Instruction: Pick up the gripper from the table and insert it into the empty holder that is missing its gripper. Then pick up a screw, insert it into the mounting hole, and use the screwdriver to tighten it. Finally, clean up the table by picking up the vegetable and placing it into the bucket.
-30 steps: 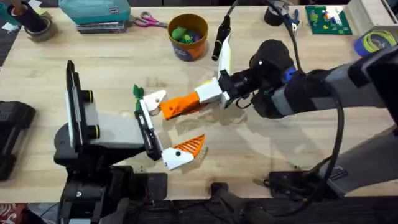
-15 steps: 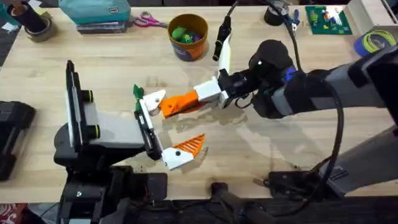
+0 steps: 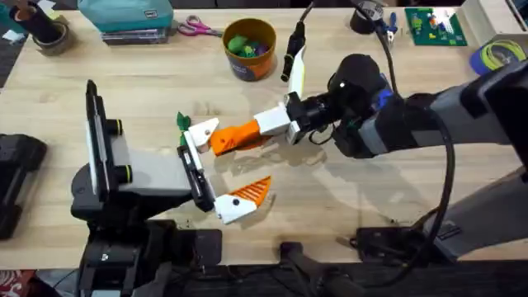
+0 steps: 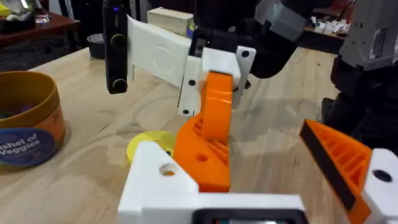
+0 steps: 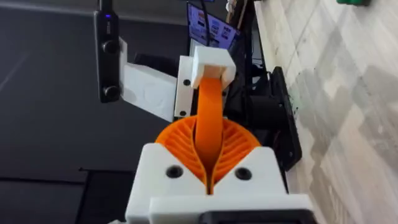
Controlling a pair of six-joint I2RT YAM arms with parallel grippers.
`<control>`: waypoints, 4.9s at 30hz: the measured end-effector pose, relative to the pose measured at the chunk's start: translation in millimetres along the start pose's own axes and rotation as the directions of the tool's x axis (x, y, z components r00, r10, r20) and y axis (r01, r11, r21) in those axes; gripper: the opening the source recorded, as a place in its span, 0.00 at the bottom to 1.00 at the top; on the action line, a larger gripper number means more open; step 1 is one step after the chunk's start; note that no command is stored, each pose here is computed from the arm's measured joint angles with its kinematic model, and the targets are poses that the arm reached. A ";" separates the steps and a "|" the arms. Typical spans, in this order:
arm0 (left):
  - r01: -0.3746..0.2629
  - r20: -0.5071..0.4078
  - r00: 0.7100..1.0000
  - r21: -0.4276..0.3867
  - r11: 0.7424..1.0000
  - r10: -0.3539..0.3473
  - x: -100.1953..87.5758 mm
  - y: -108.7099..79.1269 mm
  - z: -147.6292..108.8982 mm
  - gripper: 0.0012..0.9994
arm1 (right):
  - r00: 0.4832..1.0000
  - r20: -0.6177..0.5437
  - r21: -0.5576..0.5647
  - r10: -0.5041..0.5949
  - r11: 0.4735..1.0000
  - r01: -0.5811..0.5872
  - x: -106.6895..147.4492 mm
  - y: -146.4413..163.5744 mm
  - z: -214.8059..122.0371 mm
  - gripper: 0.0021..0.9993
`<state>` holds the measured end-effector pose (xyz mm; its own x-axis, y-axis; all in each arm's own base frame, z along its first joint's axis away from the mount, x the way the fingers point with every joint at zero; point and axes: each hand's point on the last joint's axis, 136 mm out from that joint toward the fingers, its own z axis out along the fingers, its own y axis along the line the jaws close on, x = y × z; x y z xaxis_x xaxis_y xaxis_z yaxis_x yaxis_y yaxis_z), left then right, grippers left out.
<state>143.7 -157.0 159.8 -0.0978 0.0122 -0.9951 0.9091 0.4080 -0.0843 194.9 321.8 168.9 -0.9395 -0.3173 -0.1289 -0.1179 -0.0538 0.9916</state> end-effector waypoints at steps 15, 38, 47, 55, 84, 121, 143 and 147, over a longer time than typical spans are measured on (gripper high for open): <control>-0.004 0.002 1.000 -0.049 0.999 0.004 -0.7 8.7 -0.8 0.99 | 0.999 -0.042 -0.007 -0.012 1.000 0.011 -13.0 -1.7 7.7 0.01; -0.004 0.001 1.000 -0.047 0.999 0.004 -0.6 8.4 -0.8 0.99 | 0.994 -0.111 -0.014 -0.017 1.000 0.015 -29.4 -5.5 17.4 0.01; -0.003 0.001 1.000 -0.044 0.999 0.003 -0.6 7.8 -0.8 0.99 | 0.994 -0.112 -0.015 -0.017 1.000 0.015 -31.4 -5.8 22.2 0.01; -0.003 0.001 1.000 -0.046 0.999 0.003 -0.6 8.2 -0.8 0.99 | 0.994 -0.107 -0.015 -0.013 1.000 0.011 -31.3 -5.5 26.1 0.01; -0.003 0.001 1.000 -0.020 1.000 0.003 -0.4 3.6 -0.3 0.99 | 0.993 -0.117 -0.010 0.019 1.000 -0.021 -26.7 -13.0 36.0 0.99; -0.003 0.001 1.000 -0.020 1.000 0.003 -0.4 3.6 -0.3 0.99 | 0.942 0.333 0.340 -0.039 0.937 -0.081 -57.9 20.0 -136.1 1.00; -0.003 0.001 1.000 -0.020 1.000 0.003 -0.4 3.5 -0.3 0.99 | 0.899 -0.171 0.950 -0.403 0.174 0.259 -1.8 55.1 -201.0 1.00; -0.003 0.001 1.000 -0.020 1.000 0.003 -0.4 3.5 -0.3 0.99 | 0.892 -0.252 0.936 -0.376 0.141 0.324 5.4 44.9 -188.2 1.00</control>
<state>146.8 -155.3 159.9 -0.0946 0.0125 -0.9954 0.9012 0.4258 -0.0803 245.0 139.5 210.3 -0.7122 -0.5012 -0.4915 -0.6218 0.7754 0.1103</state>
